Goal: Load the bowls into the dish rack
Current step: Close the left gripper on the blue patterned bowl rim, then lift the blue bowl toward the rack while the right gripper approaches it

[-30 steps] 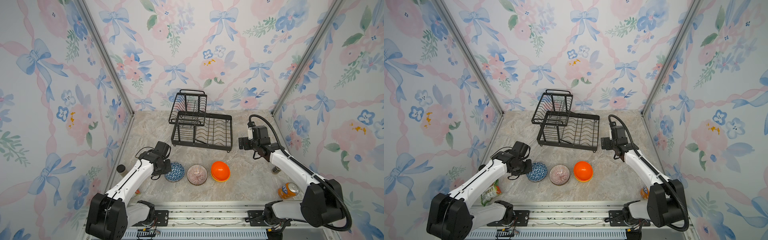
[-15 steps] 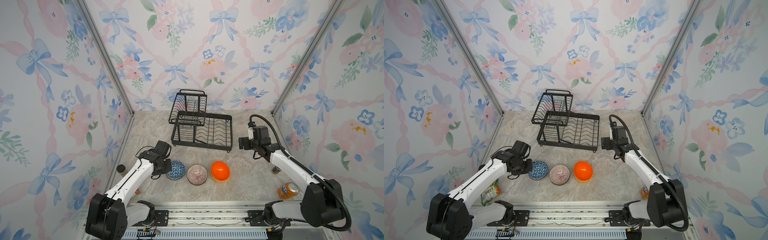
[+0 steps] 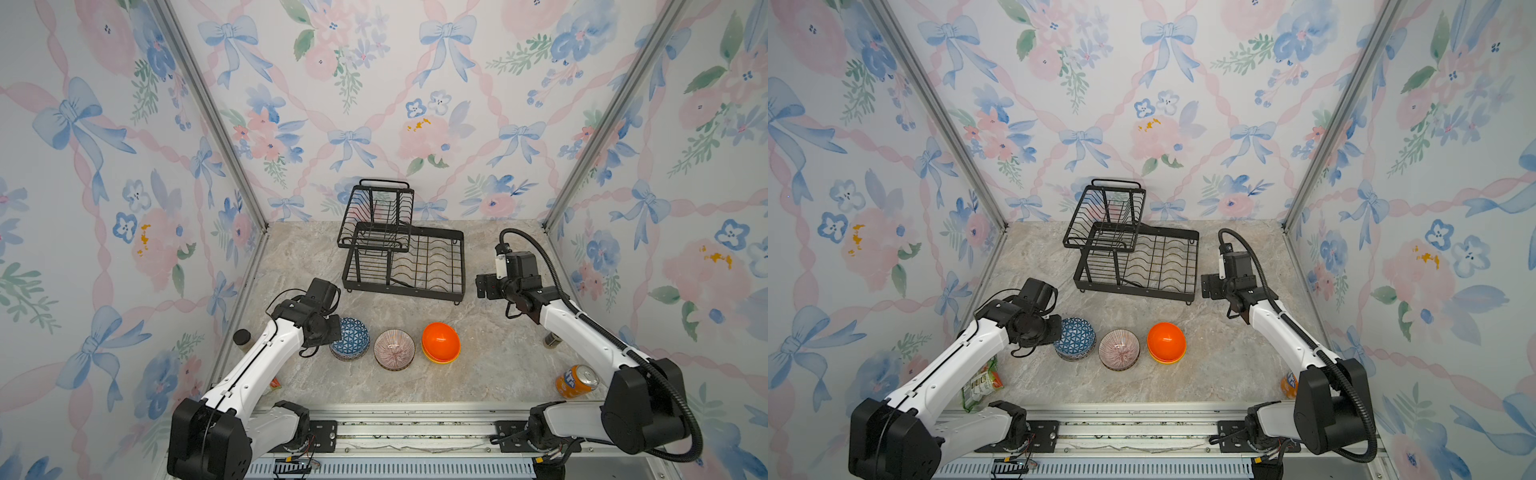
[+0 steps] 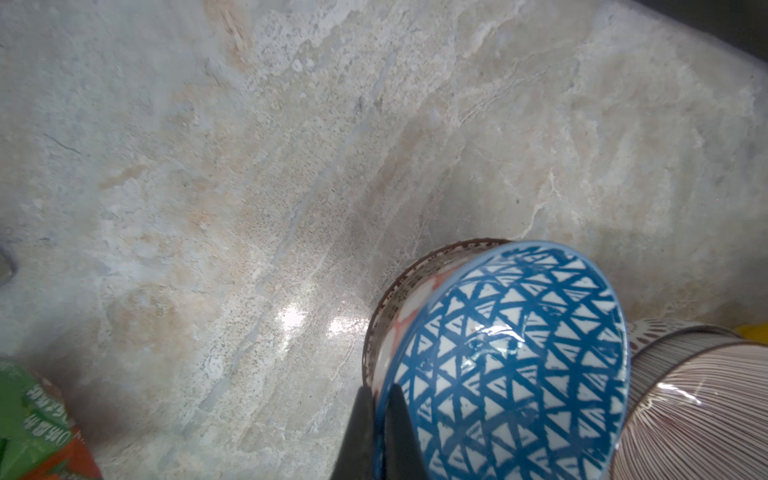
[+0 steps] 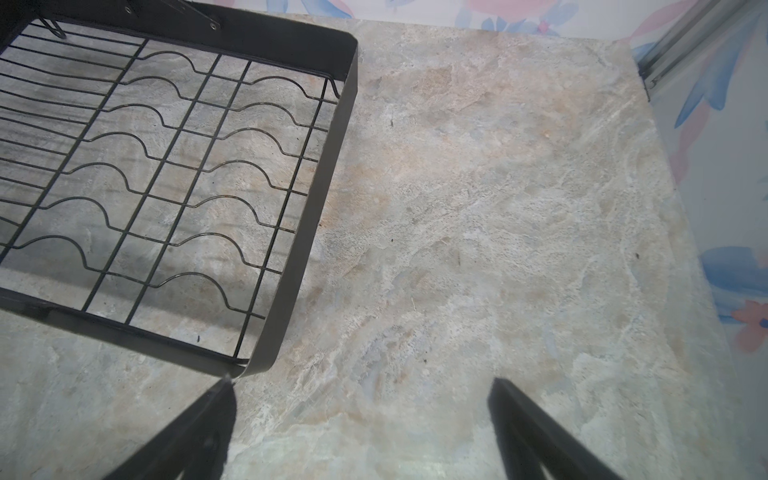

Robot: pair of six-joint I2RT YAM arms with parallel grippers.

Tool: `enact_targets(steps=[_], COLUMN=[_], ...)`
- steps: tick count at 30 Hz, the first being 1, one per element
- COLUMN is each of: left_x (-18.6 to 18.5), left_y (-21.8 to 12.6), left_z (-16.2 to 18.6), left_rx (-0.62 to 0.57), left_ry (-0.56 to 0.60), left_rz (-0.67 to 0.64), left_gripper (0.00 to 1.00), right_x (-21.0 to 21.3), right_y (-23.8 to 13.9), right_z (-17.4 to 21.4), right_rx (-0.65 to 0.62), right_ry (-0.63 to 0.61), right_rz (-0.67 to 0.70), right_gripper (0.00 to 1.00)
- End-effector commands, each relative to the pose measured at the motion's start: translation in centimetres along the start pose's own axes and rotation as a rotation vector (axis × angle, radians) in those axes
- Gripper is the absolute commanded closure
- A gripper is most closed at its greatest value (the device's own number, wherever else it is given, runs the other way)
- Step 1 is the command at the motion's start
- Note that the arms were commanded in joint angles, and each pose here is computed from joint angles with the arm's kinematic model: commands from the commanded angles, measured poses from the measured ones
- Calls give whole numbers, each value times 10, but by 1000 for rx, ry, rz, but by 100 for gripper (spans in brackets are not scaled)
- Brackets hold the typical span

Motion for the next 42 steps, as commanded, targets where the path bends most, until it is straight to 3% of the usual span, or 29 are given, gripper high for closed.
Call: enact_targets(steps=[1,10,16,27,38,42], left_x=[-7,-13,-24,-76,-184,-221], left_y=[-17,-45,-72,-119,-142,-154], left_z=[-11,-29,-55,-79,-76,-84], left_rx=[-56,-166,-276,-506,-638,-694], left_ry=[31,58,89,134,272,324], left_rz=[39,73,89,151,462,631], left_gripper=[100,100,100,100,100,100], right_x=[1,6,21,33,43,45], right_y=[2,-9,-19,-64,-114,-136], right_z=[3,-9,-25,-80,-112,-117], right_rx=[3,-33,-62,-205,-306,-344], right_ry=[21,19,24,44,58,60], right_rz=[-12,-63,-172,-339,-468,-492], right_gripper=[3,3,3,3,3,3])
Point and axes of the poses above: each gripper's point midway between its finger pads, its own y axis out along the fingers, its own x axis along the line the jaws close on, z = x × y, the point moved 2 cm from there along -y, back along the fingers, and after that the axes turned 9 degrees about -y, right-handed, at the moved point
